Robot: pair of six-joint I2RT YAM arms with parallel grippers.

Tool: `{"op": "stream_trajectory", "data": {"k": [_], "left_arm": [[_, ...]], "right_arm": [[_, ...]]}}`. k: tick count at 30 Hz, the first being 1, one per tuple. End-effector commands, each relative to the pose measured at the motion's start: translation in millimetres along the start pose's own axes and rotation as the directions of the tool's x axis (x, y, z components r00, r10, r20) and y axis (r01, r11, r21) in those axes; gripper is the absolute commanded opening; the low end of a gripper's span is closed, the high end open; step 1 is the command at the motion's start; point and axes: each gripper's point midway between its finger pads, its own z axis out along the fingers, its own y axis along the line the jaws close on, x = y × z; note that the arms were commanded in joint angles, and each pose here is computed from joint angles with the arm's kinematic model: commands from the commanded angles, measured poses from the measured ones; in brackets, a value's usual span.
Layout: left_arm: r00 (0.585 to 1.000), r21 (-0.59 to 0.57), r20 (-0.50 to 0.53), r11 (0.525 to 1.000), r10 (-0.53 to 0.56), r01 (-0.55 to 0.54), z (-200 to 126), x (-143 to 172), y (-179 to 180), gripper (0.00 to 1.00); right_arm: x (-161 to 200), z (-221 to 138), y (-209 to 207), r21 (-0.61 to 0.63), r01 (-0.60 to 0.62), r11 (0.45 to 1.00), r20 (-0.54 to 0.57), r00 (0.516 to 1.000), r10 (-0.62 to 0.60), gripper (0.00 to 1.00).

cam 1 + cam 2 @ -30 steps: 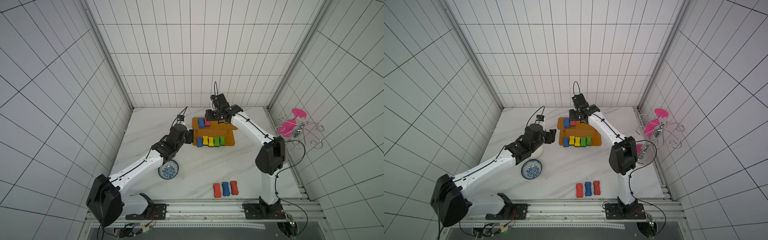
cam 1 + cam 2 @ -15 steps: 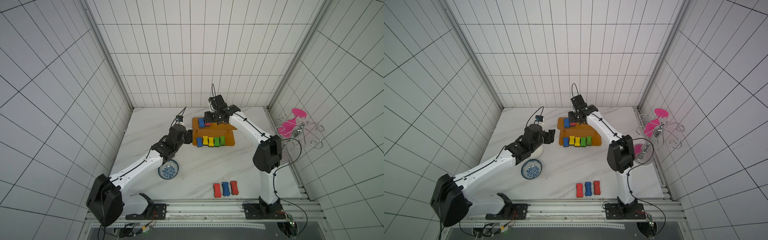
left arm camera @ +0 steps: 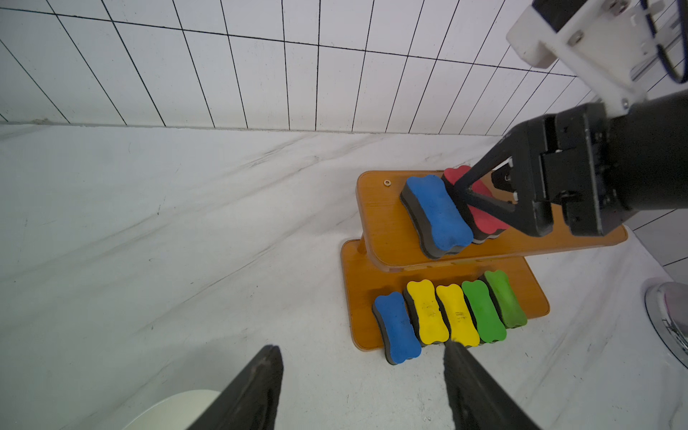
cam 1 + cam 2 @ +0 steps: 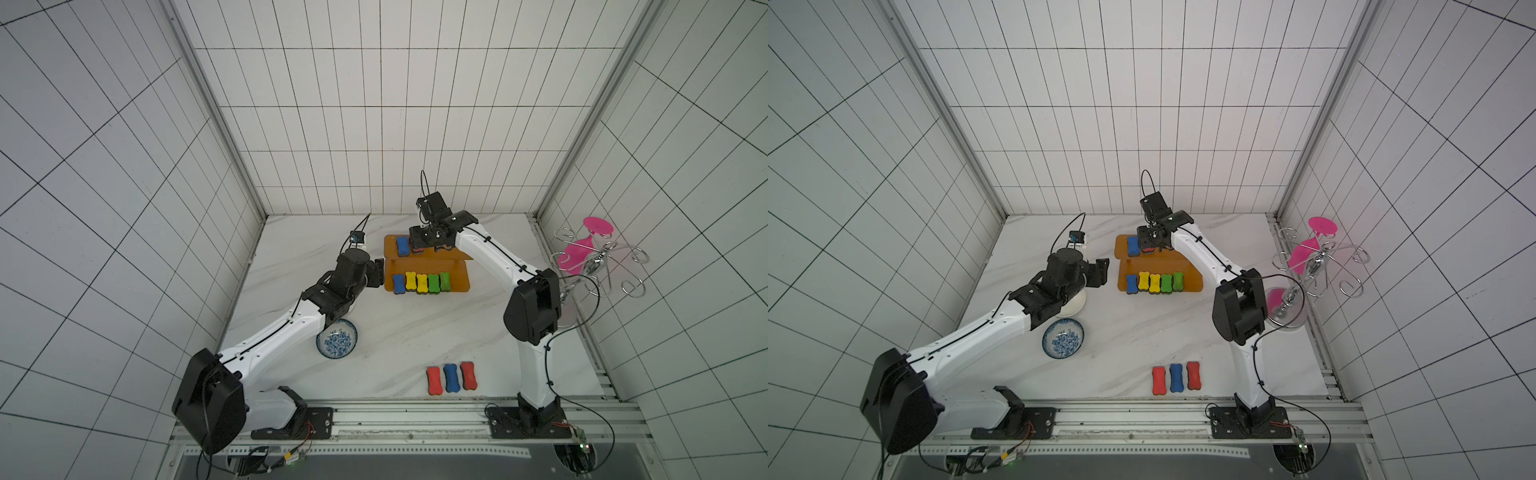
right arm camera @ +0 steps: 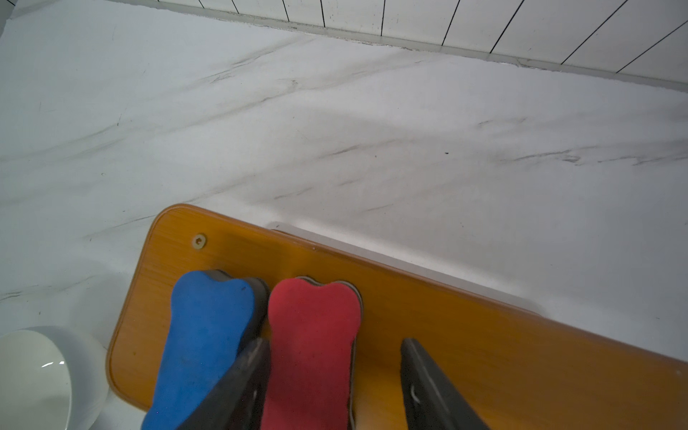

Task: Remove the whiteboard erasers from the shelf
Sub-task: Pick up the whiteboard eraser from the shelf.

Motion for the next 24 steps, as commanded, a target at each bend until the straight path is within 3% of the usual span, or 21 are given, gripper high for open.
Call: {"op": "stream_trajectory", "data": {"k": [1,10,24], "left_arm": [[1.0,0.013,0.025,1.0,-0.019,0.019,-5.2,-6.2,0.1,0.72],[0.999,0.021,0.03,0.999,-0.025,0.024,-7.4,-8.0,-1.3,0.72],[0.999,0.021,0.038,0.999,-0.028,0.027,-11.0,-9.1,0.2,0.72]], "right_arm": [[4.0,-4.4,-5.4,0.043,0.027,0.999,-0.015,1.0,-0.026,0.58],[-5.2,-19.2,-2.0,0.035,0.014,0.999,0.02,1.0,-0.014,0.58],[13.8,10.5,-1.2,0.071,-0.006,0.997,-0.061,0.998,0.01,0.49]]}}
